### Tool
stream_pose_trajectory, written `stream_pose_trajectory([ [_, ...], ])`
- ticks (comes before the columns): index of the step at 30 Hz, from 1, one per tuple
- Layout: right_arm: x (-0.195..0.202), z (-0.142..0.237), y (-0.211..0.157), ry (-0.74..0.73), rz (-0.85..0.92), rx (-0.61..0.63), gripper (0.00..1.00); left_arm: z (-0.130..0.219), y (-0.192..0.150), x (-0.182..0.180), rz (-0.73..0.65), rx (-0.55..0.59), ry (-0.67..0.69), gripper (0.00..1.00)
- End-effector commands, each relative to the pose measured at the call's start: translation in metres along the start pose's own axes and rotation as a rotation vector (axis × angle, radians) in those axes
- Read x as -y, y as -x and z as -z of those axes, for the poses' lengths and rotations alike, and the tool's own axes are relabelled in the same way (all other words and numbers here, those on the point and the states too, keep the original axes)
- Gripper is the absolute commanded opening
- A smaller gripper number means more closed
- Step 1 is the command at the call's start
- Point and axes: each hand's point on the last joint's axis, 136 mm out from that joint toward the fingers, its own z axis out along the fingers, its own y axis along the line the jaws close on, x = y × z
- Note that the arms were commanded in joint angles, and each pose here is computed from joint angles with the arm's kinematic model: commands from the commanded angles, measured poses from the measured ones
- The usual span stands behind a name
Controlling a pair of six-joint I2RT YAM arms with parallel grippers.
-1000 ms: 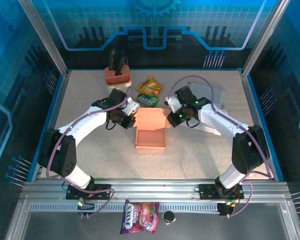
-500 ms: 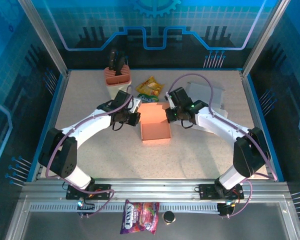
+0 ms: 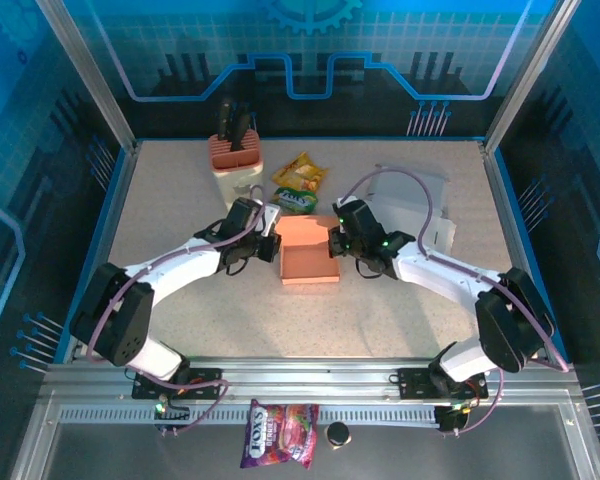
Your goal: Fold the paper box
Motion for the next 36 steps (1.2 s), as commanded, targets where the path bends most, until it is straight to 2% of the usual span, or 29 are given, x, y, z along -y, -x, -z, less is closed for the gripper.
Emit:
stream_pose_trajectory([
  [1,-0.026,0.014,0.019,0.094,-0.014,0.155,0.00,0.006,0.010,0.032,-0.049,0.084,-0.107,0.00],
  [10,-0.014,0.013,-0.013,0.061,0.023,0.156,0.00,0.002,-0.001,0.042,-0.005,0.080,-0.107,0.00],
  [17,-0.004,0.014,-0.035,0.034,0.074,0.143,0.00,-0.006,-0.025,0.042,0.050,0.065,-0.111,0.00],
  [22,-0.001,0.019,-0.039,0.020,0.098,0.157,0.00,-0.005,-0.039,0.042,0.076,0.043,-0.104,0.04],
  [26,-0.002,0.023,-0.036,0.008,0.145,0.167,0.00,0.009,-0.033,0.046,0.111,0.060,-0.114,0.15],
  [29,0.000,0.023,-0.038,-0.003,0.166,0.159,0.00,0.024,-0.029,0.050,0.150,0.062,-0.132,0.31],
  [33,0.002,0.022,-0.041,-0.013,0.173,0.151,0.00,0.045,-0.037,0.056,0.222,0.046,-0.176,0.42],
  [35,0.002,0.021,-0.042,-0.015,0.173,0.146,0.00,0.053,-0.045,0.057,0.258,0.029,-0.188,0.52],
  [36,0.002,0.020,-0.043,-0.013,0.175,0.144,0.00,0.058,-0.050,0.057,0.278,0.021,-0.195,0.53],
])
